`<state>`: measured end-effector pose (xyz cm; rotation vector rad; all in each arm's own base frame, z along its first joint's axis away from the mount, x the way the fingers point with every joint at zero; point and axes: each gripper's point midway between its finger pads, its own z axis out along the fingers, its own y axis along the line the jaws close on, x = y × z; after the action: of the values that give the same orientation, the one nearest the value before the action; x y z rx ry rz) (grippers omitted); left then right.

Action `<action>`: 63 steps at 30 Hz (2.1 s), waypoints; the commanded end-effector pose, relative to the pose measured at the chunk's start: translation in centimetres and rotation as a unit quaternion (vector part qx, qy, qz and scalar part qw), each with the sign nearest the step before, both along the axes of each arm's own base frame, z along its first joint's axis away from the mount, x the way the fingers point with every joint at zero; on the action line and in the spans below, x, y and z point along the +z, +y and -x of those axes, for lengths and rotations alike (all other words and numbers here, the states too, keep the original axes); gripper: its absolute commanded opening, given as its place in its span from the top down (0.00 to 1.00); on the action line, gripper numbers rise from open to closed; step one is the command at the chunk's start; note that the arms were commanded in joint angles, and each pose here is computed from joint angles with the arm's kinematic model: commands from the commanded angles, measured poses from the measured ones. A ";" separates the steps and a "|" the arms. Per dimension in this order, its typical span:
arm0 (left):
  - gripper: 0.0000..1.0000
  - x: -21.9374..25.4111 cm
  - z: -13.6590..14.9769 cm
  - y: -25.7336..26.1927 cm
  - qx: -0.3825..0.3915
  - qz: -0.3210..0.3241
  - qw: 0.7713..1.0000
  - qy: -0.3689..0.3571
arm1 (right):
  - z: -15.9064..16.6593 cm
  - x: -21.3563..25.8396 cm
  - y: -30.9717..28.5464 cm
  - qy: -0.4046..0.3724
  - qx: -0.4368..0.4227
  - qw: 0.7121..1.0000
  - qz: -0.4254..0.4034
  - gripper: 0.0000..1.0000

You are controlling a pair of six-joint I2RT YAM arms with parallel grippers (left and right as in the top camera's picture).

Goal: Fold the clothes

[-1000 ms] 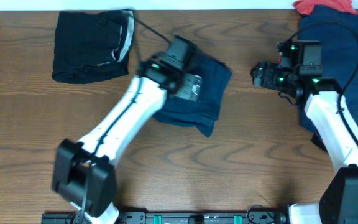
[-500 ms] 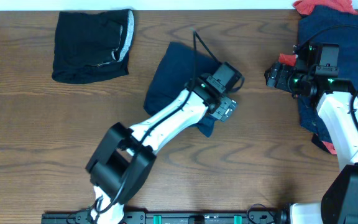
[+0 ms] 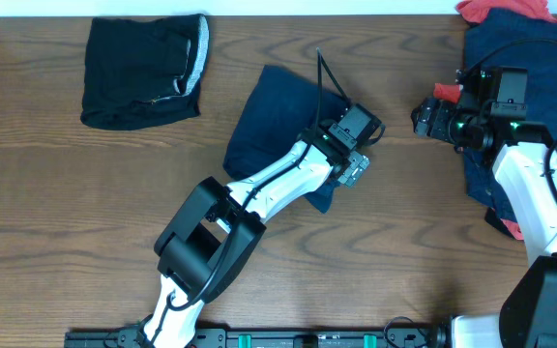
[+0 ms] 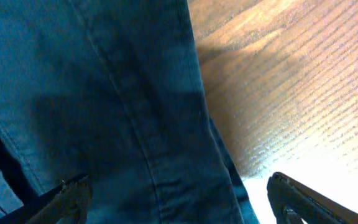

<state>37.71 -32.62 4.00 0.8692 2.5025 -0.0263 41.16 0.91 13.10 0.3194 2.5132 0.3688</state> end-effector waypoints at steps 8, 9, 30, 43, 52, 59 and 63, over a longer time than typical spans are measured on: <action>0.09 -3.8 0.0 1.1 -0.015 -0.054 0.998 0.009 | -0.1 0.1 -0.1 -0.003 0.005 1.000 0.001 0.14; 0.09 -3.8 0.0 1.1 -0.017 -0.055 0.998 0.009 | -0.1 0.1 -0.1 -0.002 0.005 1.000 0.001 0.14; 0.85 -7.2 1.1 2.2 -0.077 -0.122 0.989 0.031 | -0.1 0.1 -0.1 -0.004 0.009 1.000 0.004 0.15; 0.94 -3.4 0.1 3.7 -0.056 -0.146 0.988 -0.001 | -0.1 0.1 -0.1 -0.004 0.012 1.000 0.006 0.16; 0.94 7.3 -3.1 7.0 0.006 -0.092 0.992 -0.083 | 0.0 0.1 -0.1 -0.003 0.012 1.000 0.006 0.16; 0.94 14.7 -5.5 12.2 0.076 -0.052 0.985 -0.148 | 0.0 0.1 -0.1 -0.003 0.012 1.000 0.006 0.16; 0.94 17.3 -6.6 15.2 0.113 -0.038 0.978 -0.174 | 0.0 0.1 -0.1 -0.002 0.012 1.000 0.006 0.17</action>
<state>43.44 -19.51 19.09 0.6324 2.3029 0.2439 41.09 0.92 13.05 0.2932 2.5179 0.3609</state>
